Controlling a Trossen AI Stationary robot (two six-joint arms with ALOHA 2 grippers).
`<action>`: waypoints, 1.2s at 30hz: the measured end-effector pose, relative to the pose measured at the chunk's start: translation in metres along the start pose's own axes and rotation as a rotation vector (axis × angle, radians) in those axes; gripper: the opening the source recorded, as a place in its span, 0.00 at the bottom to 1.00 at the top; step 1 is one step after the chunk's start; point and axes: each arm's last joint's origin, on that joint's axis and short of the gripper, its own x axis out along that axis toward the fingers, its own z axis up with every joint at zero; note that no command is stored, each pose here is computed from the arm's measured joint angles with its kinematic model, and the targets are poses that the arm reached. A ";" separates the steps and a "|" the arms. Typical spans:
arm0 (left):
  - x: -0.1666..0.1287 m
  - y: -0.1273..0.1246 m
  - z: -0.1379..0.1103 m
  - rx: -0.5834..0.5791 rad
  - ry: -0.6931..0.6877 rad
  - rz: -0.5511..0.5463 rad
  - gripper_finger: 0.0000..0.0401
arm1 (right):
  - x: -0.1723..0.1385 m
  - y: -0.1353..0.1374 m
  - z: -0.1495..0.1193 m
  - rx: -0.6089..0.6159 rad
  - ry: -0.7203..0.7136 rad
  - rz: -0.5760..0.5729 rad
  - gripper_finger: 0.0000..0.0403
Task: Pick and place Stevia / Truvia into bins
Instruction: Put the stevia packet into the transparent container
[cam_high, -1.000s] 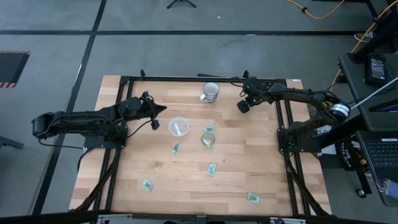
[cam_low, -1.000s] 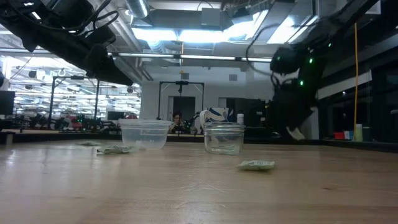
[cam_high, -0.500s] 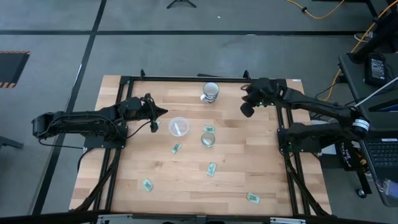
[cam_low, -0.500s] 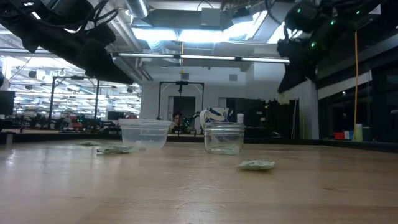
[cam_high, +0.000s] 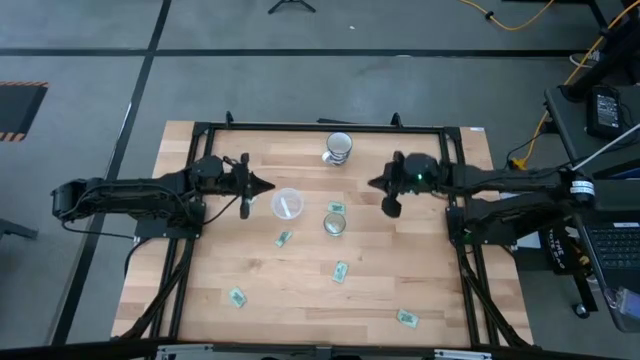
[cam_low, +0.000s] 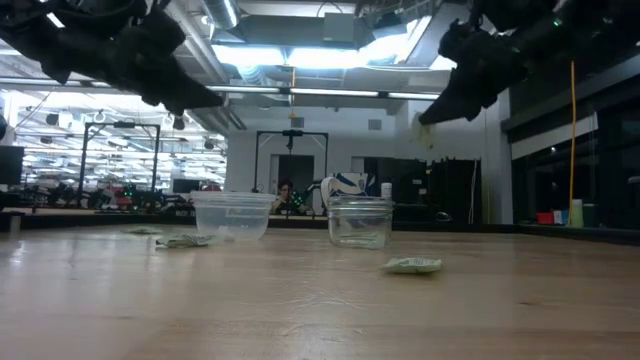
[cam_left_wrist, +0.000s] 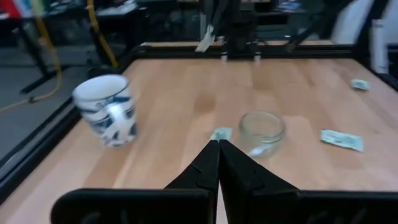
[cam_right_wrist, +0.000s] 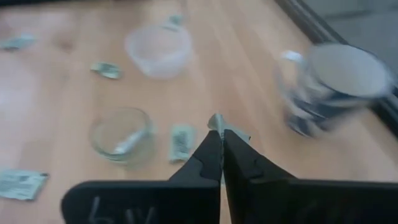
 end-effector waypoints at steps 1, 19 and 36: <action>0.000 -0.002 0.000 0.012 -0.004 -0.012 0.01 | 0.002 0.004 -0.004 -0.009 -0.023 0.016 0.00; 0.001 -0.025 0.011 0.057 -0.105 -0.141 0.01 | 0.017 0.062 -0.006 -0.212 -0.210 0.230 0.00; 0.001 -0.025 0.012 0.057 -0.108 -0.141 0.01 | 0.068 0.089 0.036 -0.250 0.182 0.210 0.00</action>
